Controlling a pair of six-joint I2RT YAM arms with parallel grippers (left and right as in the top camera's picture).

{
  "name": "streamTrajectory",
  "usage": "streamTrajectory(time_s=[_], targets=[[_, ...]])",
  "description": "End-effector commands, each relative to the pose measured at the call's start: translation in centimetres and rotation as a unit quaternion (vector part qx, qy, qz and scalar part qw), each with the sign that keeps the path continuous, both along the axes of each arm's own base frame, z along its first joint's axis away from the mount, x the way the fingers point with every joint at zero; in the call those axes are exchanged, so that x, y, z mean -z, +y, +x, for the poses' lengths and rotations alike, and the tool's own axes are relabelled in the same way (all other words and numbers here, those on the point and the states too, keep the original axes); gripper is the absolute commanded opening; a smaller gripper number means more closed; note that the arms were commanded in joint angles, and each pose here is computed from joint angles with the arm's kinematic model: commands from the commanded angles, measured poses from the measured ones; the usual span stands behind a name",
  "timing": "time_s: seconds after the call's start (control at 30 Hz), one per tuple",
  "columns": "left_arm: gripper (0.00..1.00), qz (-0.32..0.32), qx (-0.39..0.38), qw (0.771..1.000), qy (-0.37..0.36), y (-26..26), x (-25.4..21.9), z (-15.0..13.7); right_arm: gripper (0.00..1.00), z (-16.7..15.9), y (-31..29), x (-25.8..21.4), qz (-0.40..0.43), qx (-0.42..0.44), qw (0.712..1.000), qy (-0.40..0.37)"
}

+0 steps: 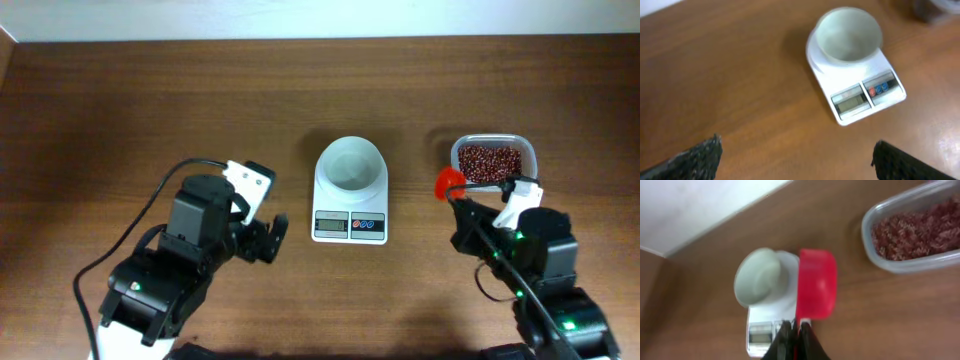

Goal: Scoop and weigh 50g on scale
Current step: 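Retract the left gripper away from the scale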

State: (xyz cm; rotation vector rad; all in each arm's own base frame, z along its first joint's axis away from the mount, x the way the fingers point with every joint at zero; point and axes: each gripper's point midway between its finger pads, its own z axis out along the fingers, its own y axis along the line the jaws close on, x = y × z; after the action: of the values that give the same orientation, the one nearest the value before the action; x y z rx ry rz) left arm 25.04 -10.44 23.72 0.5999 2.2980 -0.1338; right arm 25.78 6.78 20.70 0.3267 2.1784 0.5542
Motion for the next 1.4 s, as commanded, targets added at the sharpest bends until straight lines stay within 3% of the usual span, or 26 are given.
streamTrajectory(time_s=[0.0, 0.23, 0.43, 0.53, 0.63, 1.03, 1.37], targets=[[0.99, 0.007, 0.149, 0.989, 0.006, -2.5, -0.7, -2.6, 0.04, -1.1, -0.2, -2.1, -0.043, -0.031, 0.999, -0.006], [0.99, 0.024, 0.228, 0.972, 0.045, -3.3, -1.4, -4.4, 0.04, -2.8, 1.1, -1.5, -0.02, -0.069, 0.997, 0.03], [0.99, 0.048, 0.218, 0.969, 0.105, -3.2, 0.4, -3.4, 0.04, -2.7, 0.5, -1.2, -0.031, -0.056, 0.997, 0.033], [0.99, 0.077, 0.205, 0.971, 0.095, -2.1, 0.6, -2.6, 0.04, -2.5, 0.0, -1.2, -0.043, -0.044, 0.998, 0.029], [0.99, 0.074, 0.295, 0.95, 0.065, -3.1, 0.2, -3.4, 0.04, -2.5, 0.0, -1.2, -0.043, -0.044, 0.998, 0.029], [0.99, 0.04, 0.266, 0.959, 0.09, -2.2, 2.2, -2.8, 0.04, -2.5, 0.0, -1.3, -0.043, -0.045, 0.998, 0.028], [0.99, 0.04, 0.266, 0.958, 0.097, -2.1, 2.4, -3.0, 0.04, -2.5, 2.3, -3.3, 0.049, -0.064, 0.997, 0.019]])
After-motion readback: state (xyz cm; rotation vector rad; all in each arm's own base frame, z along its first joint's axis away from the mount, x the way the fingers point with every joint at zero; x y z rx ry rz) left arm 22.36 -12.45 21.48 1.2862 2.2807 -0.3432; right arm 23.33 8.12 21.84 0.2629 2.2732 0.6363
